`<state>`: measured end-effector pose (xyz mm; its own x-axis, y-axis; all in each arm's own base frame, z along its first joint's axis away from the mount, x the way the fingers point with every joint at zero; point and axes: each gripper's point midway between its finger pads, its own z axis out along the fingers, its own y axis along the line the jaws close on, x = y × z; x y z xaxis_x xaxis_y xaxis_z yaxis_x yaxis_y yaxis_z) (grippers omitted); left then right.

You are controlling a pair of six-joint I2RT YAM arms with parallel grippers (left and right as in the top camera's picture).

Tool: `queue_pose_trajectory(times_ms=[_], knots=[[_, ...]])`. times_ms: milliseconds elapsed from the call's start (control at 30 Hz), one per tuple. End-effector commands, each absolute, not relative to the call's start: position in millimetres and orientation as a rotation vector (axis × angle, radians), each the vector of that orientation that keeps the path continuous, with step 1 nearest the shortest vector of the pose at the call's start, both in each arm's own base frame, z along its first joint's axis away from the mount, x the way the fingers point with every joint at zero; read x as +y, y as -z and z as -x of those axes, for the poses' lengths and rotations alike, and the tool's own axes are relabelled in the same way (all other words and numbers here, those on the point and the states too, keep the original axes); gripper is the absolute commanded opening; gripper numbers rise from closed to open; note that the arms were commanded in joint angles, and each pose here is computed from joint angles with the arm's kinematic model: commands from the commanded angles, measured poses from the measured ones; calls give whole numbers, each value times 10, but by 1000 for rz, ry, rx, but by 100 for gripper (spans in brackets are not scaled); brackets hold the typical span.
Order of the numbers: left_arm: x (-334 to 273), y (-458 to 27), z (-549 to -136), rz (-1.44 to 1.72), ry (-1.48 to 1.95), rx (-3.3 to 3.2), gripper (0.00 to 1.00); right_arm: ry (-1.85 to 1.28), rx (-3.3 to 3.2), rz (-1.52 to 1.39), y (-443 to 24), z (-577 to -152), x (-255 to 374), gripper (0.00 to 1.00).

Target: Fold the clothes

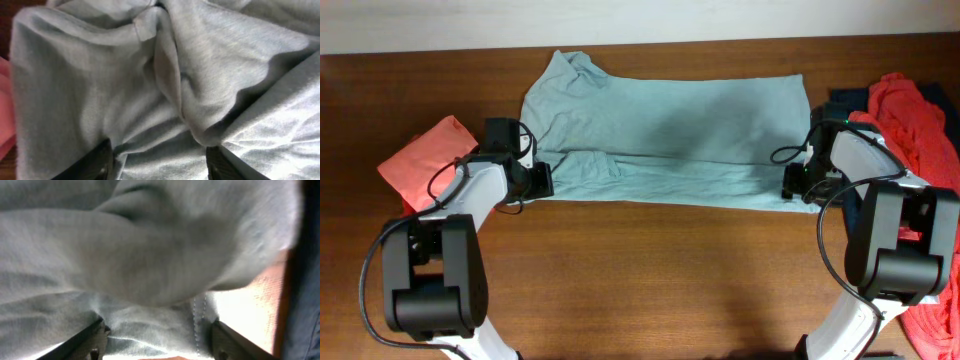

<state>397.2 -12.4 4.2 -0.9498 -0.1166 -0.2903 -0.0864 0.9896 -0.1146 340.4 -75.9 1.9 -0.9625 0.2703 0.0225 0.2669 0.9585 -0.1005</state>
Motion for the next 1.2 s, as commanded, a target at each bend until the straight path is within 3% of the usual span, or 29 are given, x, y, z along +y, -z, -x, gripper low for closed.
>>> queue_pose_trajectory(times_ms=[0, 167, 300, 400, 800, 1167], knots=[[-66, 108, -3793, 140, 101, 2888, 56, -149, -2995, 409, 103, -3238, -741, 55], [-67, 161, -3714, 142, 101, 2910, 41, -147, -2983, 406, 99, -3209, -735, 18], [-61, 185, -3680, 144, 95, 2919, 25, -164, -2979, 405, 96, -3198, -753, 15], [-60, 192, -3650, 145, 93, 2931, 1, -195, -2964, 403, 87, -3161, -794, 14], [310, 225, -2948, 386, -275, 3163, 1, -177, -2767, 547, -6, -2678, -1009, 12], [313, 190, -2374, 474, -340, 3362, 0, -161, -2714, 619, -35, -2557, -1085, 12]])
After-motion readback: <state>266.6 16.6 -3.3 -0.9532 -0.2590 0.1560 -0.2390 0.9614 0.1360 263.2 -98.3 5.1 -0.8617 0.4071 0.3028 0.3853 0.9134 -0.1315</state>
